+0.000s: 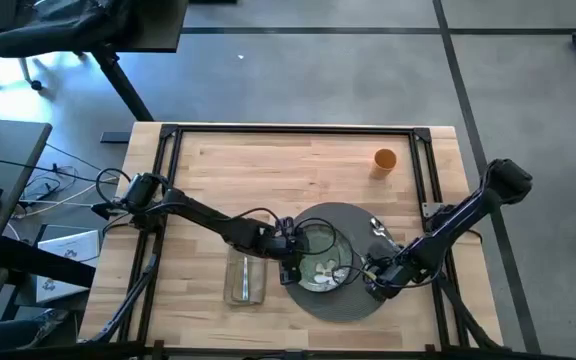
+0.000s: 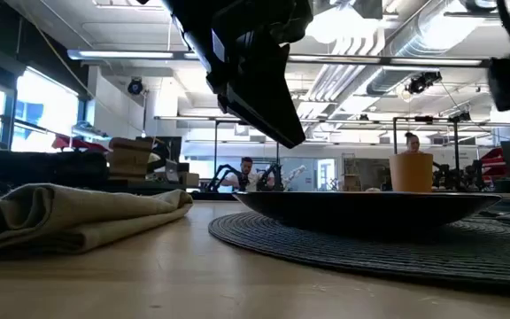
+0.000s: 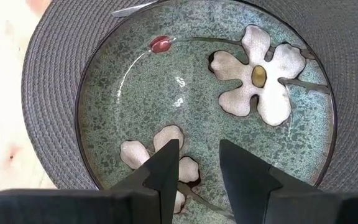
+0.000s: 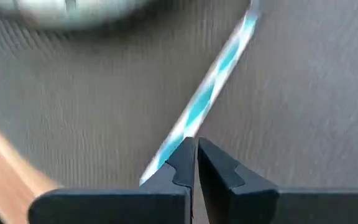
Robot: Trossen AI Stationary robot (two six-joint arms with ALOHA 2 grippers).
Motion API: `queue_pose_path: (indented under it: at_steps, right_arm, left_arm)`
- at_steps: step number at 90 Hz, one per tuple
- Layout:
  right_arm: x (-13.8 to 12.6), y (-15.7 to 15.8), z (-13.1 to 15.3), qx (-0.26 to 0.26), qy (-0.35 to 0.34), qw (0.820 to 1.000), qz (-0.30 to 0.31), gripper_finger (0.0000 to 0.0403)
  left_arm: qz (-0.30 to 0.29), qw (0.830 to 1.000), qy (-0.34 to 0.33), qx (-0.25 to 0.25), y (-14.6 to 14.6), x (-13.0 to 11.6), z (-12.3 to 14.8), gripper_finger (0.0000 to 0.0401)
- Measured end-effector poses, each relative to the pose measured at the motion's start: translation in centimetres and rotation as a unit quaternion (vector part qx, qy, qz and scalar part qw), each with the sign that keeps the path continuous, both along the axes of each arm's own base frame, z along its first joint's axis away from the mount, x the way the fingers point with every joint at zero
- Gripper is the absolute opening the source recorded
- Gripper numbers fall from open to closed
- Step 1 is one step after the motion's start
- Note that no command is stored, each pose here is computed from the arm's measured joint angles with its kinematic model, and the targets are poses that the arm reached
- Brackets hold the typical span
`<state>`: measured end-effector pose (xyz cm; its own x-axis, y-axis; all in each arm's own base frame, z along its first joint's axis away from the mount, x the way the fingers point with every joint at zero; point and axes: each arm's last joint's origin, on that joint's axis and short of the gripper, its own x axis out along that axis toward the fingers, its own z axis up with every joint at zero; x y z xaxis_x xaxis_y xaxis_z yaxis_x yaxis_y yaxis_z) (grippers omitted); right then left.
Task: Set table place
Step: Adjust the silverware on the gray placemat
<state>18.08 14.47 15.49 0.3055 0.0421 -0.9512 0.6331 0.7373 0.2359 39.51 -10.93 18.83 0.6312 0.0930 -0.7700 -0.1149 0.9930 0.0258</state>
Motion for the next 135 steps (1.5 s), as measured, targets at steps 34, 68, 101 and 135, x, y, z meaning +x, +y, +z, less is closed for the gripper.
queue_pose_path:
  at_steps: [34, 68, 101, 135]
  right_arm:
    - [3.4, -5.0, -0.5, -0.091, -0.021, 0.996, -0.012, 0.0000]
    - [5.3, -7.2, -1.8, -0.087, -0.007, 0.996, -0.001, 0.0000]
    - [5.2, -8.2, -2.4, -0.106, 0.021, 0.993, -0.046, 0.0000]
    - [3.8, -8.9, -2.4, -0.135, 0.081, 0.982, -0.106, 0.0000]
  left_arm:
    - [0.000, 1.000, 0.000, 0.000, 0.0, 0.0, 0.0, 0.0097]
    - [0.000, 1.000, 0.000, 0.000, 0.0, 0.0, 0.0, 0.0097]
    - [0.000, 1.000, 0.001, 0.000, 0.0, 0.0, 0.0, 0.0097]
    - [0.000, 1.000, 0.001, 0.000, 0.0, 0.0, 0.0, 0.0097]
